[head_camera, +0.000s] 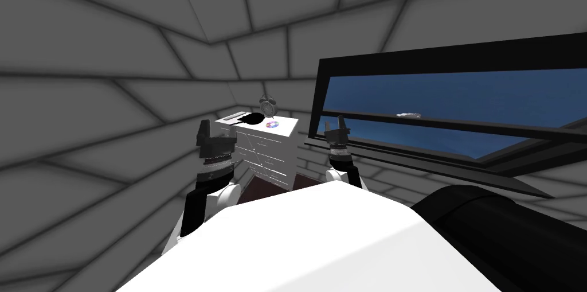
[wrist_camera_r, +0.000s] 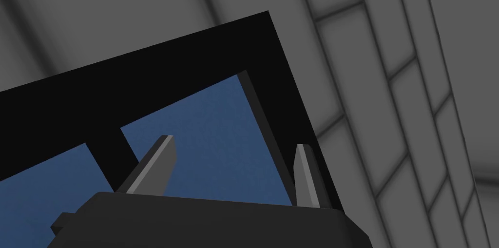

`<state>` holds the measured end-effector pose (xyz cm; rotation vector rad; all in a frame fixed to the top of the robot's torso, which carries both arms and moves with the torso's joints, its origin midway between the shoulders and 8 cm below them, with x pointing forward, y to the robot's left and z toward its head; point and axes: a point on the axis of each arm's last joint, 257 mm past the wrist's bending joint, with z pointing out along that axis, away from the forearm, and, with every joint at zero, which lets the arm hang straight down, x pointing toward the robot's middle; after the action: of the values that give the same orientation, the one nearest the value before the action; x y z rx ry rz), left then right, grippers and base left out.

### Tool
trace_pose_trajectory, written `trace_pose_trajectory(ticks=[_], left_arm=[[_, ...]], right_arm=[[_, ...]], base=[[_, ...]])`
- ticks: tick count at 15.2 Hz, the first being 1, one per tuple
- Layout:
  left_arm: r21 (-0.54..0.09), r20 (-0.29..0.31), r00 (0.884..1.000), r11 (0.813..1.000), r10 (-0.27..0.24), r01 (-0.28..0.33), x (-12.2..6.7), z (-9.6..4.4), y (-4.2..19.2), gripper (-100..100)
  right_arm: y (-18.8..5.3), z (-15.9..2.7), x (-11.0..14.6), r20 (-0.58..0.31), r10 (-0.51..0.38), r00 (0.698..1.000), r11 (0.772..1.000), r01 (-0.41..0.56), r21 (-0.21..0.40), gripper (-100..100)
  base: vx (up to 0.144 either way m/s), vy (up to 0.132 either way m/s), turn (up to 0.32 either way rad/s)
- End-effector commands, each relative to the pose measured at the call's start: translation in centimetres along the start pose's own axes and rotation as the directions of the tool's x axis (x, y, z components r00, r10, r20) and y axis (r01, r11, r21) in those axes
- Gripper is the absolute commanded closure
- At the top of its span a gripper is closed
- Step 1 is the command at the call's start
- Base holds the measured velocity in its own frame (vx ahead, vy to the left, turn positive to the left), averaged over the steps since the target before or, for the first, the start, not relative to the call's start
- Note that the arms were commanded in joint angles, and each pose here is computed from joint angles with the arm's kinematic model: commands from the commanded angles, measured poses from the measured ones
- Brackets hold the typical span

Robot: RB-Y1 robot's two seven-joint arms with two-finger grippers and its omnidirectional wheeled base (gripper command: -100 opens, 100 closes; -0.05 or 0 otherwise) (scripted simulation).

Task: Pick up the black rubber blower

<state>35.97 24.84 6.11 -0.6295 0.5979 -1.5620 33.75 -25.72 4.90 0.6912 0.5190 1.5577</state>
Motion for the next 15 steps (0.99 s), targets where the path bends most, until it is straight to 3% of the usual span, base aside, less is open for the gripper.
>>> trace_pose_trajectory(ticks=[1,4,5,6,8,9,11,12,14,15], left_arm=[[-0.025,-0.018,0.999,0.999,-0.029,0.029,0.4,0.3,0.8,-100],[-0.073,-0.057,0.993,0.992,-0.107,0.102,1.5,1.5,2.1,-100],[-0.085,-0.055,0.993,0.991,-0.106,0.102,1.5,1.5,2.5,-100],[-0.095,-0.075,0.986,0.985,-0.15,0.143,2.1,2.2,2.7,-100],[-0.12,-0.07,0.986,0.983,-0.15,0.141,2.1,2.2,3.3,-100],[-0.134,-0.087,0.977,0.974,-0.196,0.183,2.7,3.0,3.6,-100],[-0.159,-0.082,0.977,0.971,-0.195,0.181,2.7,2.9,4.3,-100],[-0.18,-0.096,0.965,0.958,-0.243,0.223,3.4,3.7,4.7,-100],[-0.2,-0.091,0.966,0.955,-0.242,0.22,3.4,3.6,5.2,-100],[-0.222,-0.102,0.951,0.939,-0.291,0.263,4.1,4.4,5.6,-100]], right_arm=[[0.0,0.0,0.0,0.0,0.0,1.0,1.0,0.0,0.0,0],[0.0,0.0,0.0,0.0,0.0,1.0,1.0,0.0,0.0,0],[0.0,0.0,0.0,0.0,0.0,1.0,1.0,0.0,0.0,0],[0.0,0.0,0.0,0.0,0.0,1.0,1.0,0.0,0.0,0],[0.0,0.0,0.0,0.0,0.0,1.0,1.0,0.0,0.0,0],[0.0,0.0,0.0,0.0,0.0,1.0,1.0,0.0,0.0,0],[0.0,0.0,0.0,0.0,0.0,1.0,1.0,0.0,0.0,0],[0.0,0.0,0.0,0.0,0.0,1.0,1.0,0.0,0.0,0],[0.0,0.0,0.0,0.0,0.0,1.0,1.0,0.0,0.0,0],[0.0,0.0,0.0,0.0,0.0,1.0,1.0,0.0,0.0,0]], base=[[0.013,0.057,-0.034],[0.005,0.059,-0.041],[0.009,0.058,-0.039],[0.016,0.075,-0.047],[0.016,0.066,-0.033],[0.016,0.052,-0.032],[0.008,0.051,-0.034],[0.004,0.056,-0.043],[0.007,0.053,-0.034],[0.003,0.058,-0.032]])
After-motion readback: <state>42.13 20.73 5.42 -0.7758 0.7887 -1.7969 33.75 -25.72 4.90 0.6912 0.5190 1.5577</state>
